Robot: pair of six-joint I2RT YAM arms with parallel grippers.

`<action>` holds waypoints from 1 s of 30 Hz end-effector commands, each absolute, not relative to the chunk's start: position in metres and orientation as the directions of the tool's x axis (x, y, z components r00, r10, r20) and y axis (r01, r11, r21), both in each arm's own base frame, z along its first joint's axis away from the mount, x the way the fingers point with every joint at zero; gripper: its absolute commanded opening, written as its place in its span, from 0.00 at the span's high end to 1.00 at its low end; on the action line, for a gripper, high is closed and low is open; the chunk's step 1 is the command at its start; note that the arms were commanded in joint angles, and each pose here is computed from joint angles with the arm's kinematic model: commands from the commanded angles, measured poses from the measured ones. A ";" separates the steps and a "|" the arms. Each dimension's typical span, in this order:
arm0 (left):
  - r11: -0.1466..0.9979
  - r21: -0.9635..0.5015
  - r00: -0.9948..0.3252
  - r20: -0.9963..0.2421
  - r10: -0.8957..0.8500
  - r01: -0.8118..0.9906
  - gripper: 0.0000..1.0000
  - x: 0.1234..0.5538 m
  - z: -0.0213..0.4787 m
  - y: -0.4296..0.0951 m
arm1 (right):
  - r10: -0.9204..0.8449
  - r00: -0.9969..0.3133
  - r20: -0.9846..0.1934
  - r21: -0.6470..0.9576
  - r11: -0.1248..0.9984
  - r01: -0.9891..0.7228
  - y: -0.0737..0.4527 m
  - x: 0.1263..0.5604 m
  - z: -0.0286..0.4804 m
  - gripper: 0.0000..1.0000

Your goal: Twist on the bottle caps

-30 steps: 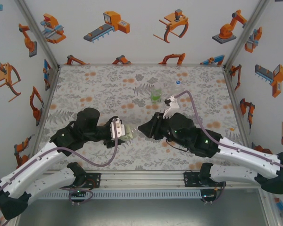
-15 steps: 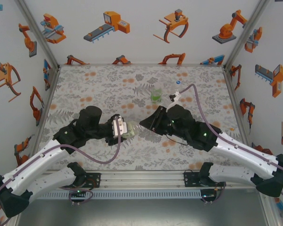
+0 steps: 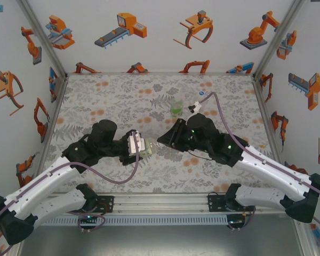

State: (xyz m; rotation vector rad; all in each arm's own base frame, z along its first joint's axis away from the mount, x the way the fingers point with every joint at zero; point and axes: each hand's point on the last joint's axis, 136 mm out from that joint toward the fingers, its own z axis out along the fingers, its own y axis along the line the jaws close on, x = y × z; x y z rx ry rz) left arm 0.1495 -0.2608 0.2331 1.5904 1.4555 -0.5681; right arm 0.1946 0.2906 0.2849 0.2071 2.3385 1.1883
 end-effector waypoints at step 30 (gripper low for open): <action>-0.055 0.287 0.278 -0.837 0.472 0.956 1.00 0.125 0.250 -0.272 | 0.253 -0.730 -0.635 0.659 0.671 -0.341 0.271 0.210 0.340 0.41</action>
